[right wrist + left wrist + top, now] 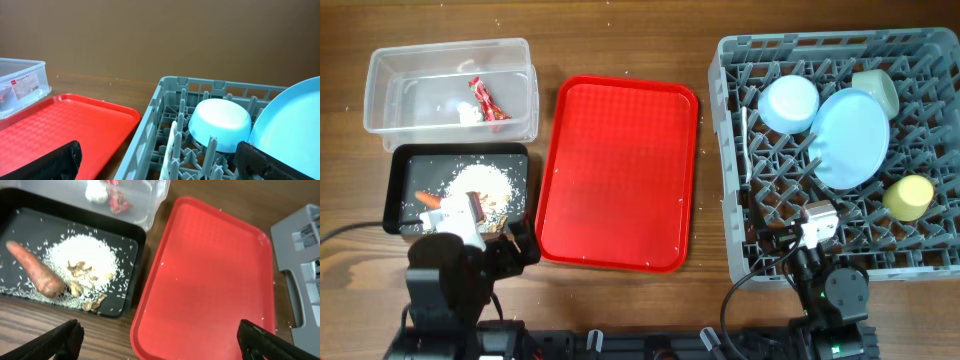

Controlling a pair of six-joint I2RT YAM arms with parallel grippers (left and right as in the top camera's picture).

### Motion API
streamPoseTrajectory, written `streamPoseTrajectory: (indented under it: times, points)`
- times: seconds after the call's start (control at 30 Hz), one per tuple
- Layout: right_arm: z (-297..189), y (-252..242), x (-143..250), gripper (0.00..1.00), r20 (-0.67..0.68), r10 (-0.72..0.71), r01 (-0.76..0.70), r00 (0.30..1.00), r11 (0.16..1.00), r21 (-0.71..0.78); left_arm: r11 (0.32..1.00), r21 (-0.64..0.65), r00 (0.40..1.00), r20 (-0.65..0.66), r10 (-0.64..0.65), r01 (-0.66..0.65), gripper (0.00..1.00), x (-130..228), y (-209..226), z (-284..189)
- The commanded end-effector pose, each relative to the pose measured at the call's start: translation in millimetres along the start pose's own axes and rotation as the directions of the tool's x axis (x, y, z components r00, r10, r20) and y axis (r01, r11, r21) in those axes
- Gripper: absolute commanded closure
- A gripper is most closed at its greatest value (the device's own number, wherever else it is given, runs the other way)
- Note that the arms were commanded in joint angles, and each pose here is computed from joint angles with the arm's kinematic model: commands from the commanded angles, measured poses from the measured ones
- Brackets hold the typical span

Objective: Sort waste into correct bins and load items into the dishwasher rack

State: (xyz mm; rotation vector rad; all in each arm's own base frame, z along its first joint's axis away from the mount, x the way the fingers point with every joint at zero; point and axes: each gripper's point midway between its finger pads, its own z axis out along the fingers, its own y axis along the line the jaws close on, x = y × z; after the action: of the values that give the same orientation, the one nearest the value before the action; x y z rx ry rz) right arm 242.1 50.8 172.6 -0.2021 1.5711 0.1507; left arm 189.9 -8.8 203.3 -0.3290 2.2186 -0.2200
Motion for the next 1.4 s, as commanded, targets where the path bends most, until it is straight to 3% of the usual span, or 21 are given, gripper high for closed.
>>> streamPoseTrajectory:
  times: [0.0, 0.4, 0.67, 0.73, 0.93, 1.37]
  points:
    - [-0.7, -1.3, -2.8, 0.00, 0.014, -0.015, 0.014, 1.000, 1.000, 0.008, 0.997, 0.004, 0.993, 0.090, 0.073, -0.074, 0.00, 4.4, 5.3, 2.7]
    - [-0.7, -1.3, -2.8, 0.00, 0.014, -0.014, 0.014, 1.000, 1.000, 0.008, 0.978, 0.092, 0.904, 0.405, 0.136, -0.189, 0.00, 3.9, -1.8, 42.8]
    - [-0.7, -1.3, -2.8, 0.00, 0.014, -0.015, 0.014, 1.000, 1.000, 0.008, 0.962, 0.086, 0.815, 0.554, 0.169, -0.258, 0.00, -6.0, -5.4, 60.0]
    - [-0.7, -1.3, -2.8, 0.00, 0.014, -0.015, 0.014, 1.000, 1.000, 0.008, 0.940, 0.084, 0.778, 0.588, 0.222, -0.332, 0.00, -5.1, -12.2, 62.9]
    - [-0.7, -1.3, -2.8, 0.00, 0.014, -0.015, 0.014, 1.000, 1.000, 0.008, 0.912, 0.059, 0.768, 0.563, 0.306, -0.406, 0.00, 6.1, -12.9, 71.3]
    - [-0.7, -1.3, -2.8, 0.00, 0.014, -0.015, 0.014, 1.000, 1.000, 0.008, 0.927, 0.094, 0.790, 0.558, 0.253, -0.363, 0.00, 6.4, -13.2, 71.3]
